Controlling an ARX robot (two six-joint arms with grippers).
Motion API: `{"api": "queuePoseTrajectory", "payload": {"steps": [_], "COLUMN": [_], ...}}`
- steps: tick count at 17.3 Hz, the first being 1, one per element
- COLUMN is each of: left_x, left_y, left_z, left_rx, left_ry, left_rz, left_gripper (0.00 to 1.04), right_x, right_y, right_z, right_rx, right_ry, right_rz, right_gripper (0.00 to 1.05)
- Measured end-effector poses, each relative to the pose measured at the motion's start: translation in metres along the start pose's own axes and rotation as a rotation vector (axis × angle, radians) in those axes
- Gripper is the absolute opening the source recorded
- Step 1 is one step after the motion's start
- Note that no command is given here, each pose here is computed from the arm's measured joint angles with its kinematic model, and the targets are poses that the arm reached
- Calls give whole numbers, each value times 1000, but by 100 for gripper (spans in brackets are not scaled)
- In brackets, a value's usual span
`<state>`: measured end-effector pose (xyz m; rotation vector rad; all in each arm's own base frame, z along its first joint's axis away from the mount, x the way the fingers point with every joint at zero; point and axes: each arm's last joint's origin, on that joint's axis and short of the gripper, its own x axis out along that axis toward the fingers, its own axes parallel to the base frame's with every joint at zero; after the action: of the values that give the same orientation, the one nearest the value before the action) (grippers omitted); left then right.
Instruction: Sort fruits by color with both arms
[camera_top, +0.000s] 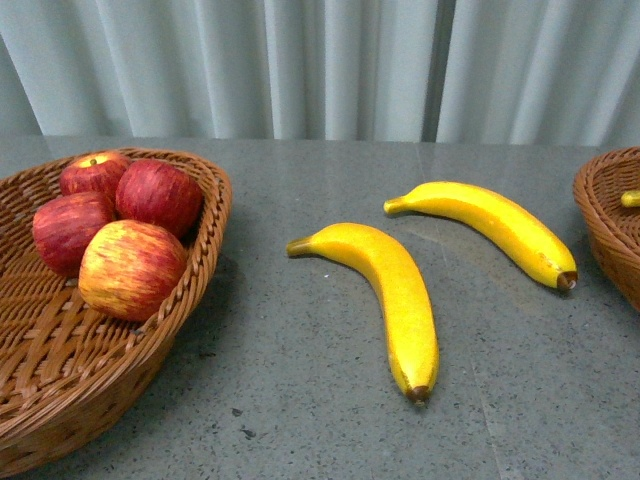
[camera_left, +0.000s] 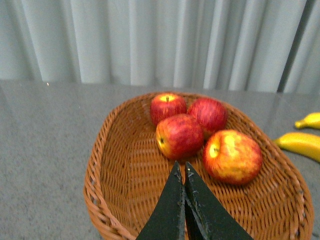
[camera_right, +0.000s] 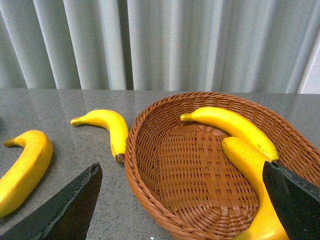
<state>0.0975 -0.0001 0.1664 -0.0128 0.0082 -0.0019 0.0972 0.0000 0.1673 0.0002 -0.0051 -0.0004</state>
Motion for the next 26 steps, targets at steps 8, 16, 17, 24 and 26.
{"api": "queuePoseTrajectory", "payload": {"steps": [8,16,17,24,26], "left_x": [0,0,0,0,0], "left_y": [0,0,0,0,0], "left_z": [1,1,1,1,1], "left_rx": [2,3,3,3,3], "left_ry": [-9,-9,-9,-9,-9], "left_rz": [1,1,1,1,1], "left_gripper": [42,98,98,98,98], "right_x": [0,0,0,0,7], "right_y": [0,0,0,0,0], "right_z": [0,0,0,-1,8], "right_rx": [0,0,0,40,240], "right_ry": [1,1,1,13,4], "right_rz": [0,0,0,-25,-62], "right_gripper": [98,98,98,98,98]}}
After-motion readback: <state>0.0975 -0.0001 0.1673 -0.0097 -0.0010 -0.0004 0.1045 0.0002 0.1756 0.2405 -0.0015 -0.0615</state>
